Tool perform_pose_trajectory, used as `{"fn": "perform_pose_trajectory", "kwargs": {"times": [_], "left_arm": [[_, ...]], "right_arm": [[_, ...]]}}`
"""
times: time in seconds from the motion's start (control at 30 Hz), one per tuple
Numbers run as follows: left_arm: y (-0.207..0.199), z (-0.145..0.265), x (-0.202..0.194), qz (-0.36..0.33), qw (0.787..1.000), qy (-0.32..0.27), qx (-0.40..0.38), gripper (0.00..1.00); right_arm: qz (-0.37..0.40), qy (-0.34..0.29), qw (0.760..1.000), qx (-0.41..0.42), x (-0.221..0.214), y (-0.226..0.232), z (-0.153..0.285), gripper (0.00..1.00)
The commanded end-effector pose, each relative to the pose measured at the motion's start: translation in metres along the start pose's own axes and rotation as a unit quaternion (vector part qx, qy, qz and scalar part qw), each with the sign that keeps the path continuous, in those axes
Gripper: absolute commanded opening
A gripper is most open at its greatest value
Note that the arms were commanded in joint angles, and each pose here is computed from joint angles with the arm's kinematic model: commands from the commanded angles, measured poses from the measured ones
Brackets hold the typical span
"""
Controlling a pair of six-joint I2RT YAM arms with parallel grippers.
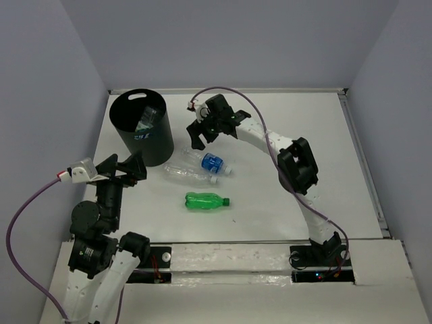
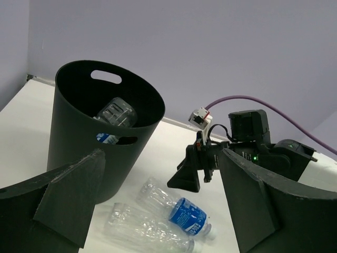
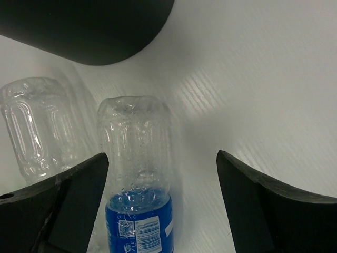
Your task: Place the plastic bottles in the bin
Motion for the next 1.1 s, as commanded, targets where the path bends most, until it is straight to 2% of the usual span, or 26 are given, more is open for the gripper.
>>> {"fn": "perform_pose_trajectory", "kwargs": {"times": [0.0,0.17,0.37,0.47,0.63,0.67,0.73,0.77,0.83,0.93,1.07], "left_arm": [[-0.003,-0.005,0.006,0.001,1.000,-0.015,-0.006,0.99],[-0.003,-0.005,0.005,0.001,1.000,-0.013,-0.007,0.99],[-0.003,-0.004,0.006,0.000,1.000,-0.015,-0.007,0.99],[-0.003,-0.004,0.006,0.001,1.000,-0.016,-0.008,0.99],[-0.003,-0.003,0.007,0.001,1.000,-0.018,-0.007,0.99],[-0.003,-0.003,0.006,0.001,1.000,-0.017,-0.007,0.99],[-0.003,-0.003,0.007,0.001,1.000,-0.019,-0.007,0.99],[-0.003,-0.002,0.007,0.001,1.000,-0.019,-0.007,0.99],[-0.003,-0.002,0.007,0.002,1.000,-0.019,-0.007,0.99],[-0.003,-0.002,0.008,0.002,1.000,-0.021,-0.008,0.99],[-0.003,-0.002,0.009,0.002,1.000,-0.023,-0.007,0.99]], "right_arm": [[0.015,-0.015,0.999,0.042,0.017,0.016,-0.002,0.89],[0.005,0.021,0.999,0.050,-0.004,0.014,-0.025,0.89],[-0.002,0.030,0.998,0.054,-0.010,0.010,-0.039,0.90],[0.004,0.032,0.999,0.038,-0.012,0.009,-0.046,0.85],[0.031,0.035,0.998,-0.045,-0.013,-0.010,-0.047,0.77],[0.042,0.033,0.997,-0.056,-0.012,-0.012,-0.046,0.71],[0.045,0.031,0.995,-0.081,-0.010,-0.022,-0.040,0.66],[0.045,0.025,0.994,-0.091,-0.006,-0.028,-0.034,0.59],[0.050,0.011,0.994,-0.101,0.001,-0.028,-0.028,0.54],[0.059,-0.037,0.989,-0.129,0.030,-0.024,-0.003,0.54],[0.061,-0.159,0.978,-0.124,0.096,-0.002,0.047,0.53]]}}
Point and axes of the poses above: each gripper's point midway between its finger pads, its own z axis back along the fingers, its own y axis along the line the jaws close on, x = y × z, the point moved 8 cm from there along z, back along the fingers, and after that the axes turned 6 degrees about -z, right-handed, at the moved point
